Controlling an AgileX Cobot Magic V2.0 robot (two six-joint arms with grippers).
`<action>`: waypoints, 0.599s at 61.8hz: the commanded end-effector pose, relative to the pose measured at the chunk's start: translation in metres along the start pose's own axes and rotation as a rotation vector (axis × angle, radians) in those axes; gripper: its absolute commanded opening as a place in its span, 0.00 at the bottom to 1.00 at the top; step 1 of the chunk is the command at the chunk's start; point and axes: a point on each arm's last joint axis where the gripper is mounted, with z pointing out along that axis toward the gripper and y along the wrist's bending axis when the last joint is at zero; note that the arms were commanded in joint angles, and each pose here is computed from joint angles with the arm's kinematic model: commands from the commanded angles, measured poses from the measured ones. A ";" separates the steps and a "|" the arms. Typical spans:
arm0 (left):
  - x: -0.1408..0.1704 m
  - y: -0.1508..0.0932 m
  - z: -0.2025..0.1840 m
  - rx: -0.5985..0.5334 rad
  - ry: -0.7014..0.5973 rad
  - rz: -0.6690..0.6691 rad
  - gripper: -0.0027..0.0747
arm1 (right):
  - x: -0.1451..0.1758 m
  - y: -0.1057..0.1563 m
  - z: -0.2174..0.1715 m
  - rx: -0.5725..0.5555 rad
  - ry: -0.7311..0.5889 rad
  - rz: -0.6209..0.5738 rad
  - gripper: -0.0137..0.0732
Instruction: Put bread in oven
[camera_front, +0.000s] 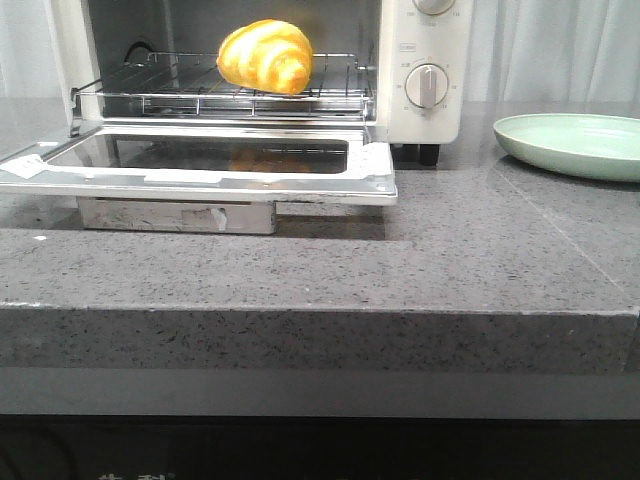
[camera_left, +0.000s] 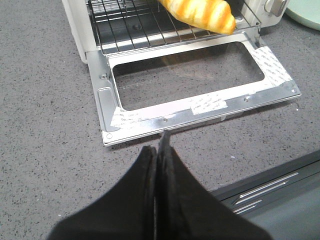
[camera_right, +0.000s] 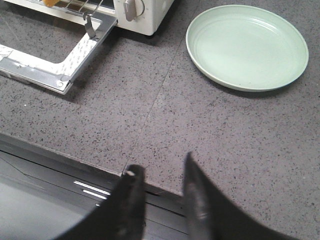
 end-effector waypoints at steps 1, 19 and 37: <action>-0.012 0.000 -0.006 0.008 -0.096 -0.006 0.01 | -0.011 -0.001 -0.004 0.004 -0.090 -0.019 0.16; -0.012 0.000 -0.006 0.008 -0.096 -0.006 0.01 | -0.011 -0.001 -0.004 0.004 -0.091 -0.019 0.08; -0.006 0.006 -0.010 -0.034 -0.113 -0.031 0.01 | -0.011 -0.001 -0.004 0.004 -0.091 -0.019 0.08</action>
